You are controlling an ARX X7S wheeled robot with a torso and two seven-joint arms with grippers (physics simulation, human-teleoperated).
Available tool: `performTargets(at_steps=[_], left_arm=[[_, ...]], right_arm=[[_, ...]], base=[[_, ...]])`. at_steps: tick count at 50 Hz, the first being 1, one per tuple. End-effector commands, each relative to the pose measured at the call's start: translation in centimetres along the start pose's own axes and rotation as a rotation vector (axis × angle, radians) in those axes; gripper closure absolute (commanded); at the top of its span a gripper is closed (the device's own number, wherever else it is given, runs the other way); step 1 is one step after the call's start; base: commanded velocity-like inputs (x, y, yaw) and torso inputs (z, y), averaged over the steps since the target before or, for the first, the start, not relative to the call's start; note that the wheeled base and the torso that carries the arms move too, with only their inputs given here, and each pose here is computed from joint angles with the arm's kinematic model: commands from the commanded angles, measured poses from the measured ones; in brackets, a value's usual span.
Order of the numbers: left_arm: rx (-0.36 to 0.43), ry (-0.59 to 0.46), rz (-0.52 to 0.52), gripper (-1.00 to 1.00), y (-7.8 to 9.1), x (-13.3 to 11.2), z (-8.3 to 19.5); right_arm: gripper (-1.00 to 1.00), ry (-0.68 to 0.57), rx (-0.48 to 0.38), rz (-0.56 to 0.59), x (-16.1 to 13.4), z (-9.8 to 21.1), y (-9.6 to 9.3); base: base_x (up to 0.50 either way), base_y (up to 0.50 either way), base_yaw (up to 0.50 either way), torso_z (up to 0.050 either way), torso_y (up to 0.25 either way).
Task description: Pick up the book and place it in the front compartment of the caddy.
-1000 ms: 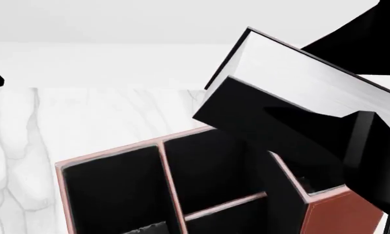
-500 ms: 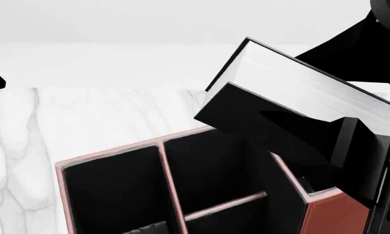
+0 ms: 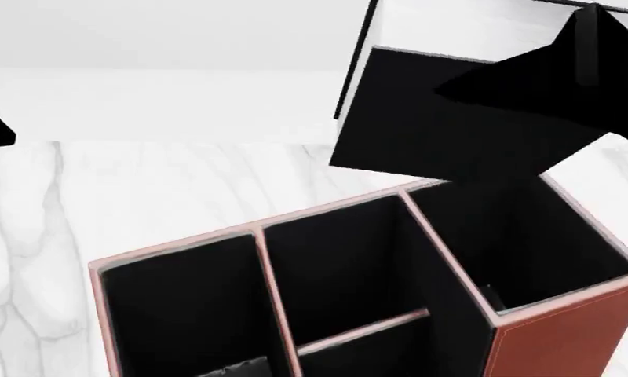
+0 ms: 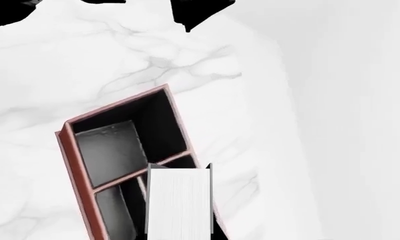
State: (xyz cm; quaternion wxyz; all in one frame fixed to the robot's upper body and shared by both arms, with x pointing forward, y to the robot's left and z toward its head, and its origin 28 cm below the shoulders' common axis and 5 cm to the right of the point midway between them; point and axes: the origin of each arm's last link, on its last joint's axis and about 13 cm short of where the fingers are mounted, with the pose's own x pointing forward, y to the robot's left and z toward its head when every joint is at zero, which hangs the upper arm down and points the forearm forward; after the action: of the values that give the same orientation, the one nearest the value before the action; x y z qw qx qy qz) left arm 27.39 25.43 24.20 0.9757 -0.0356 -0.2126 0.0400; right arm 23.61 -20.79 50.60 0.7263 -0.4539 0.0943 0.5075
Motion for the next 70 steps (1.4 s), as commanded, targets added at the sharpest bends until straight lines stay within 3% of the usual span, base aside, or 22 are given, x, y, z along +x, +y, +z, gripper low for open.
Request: performTargets(at_steps=[1, 10, 53, 70], left_arm=[[0.002, -0.001, -0.003, -1.0, -0.1, -0.1, 0.0], [0.003, -0.002, -0.003, -1.0, -0.1, -0.1, 0.0], [0.013, -0.003, -0.002, -1.0, 0.0, 0.0, 0.2], [0.013, 0.0, -0.003, -1.0, -0.1, -0.1, 0.1]], right_arm=[[1.0, 0.115, -0.105, 0.053, 0.1, 0.5, -3.3], [1.0, 0.116, -0.12, 0.056, 1.9, -0.5, -5.0], [1.0, 0.036, -0.16, 0.222, 9.4, -2.1, -7.7], [1.0, 0.03, -0.093, 0.28, 12.6, -4.0, -8.4]], base=[[0.0, 0.0, 0.0, 0.0, 0.0], [0.0, 0.0, 0.0, 0.0, 0.001], [0.0, 0.0, 0.0, 0.0, 0.001], [0.0, 0.0, 0.0, 0.0, 0.001]])
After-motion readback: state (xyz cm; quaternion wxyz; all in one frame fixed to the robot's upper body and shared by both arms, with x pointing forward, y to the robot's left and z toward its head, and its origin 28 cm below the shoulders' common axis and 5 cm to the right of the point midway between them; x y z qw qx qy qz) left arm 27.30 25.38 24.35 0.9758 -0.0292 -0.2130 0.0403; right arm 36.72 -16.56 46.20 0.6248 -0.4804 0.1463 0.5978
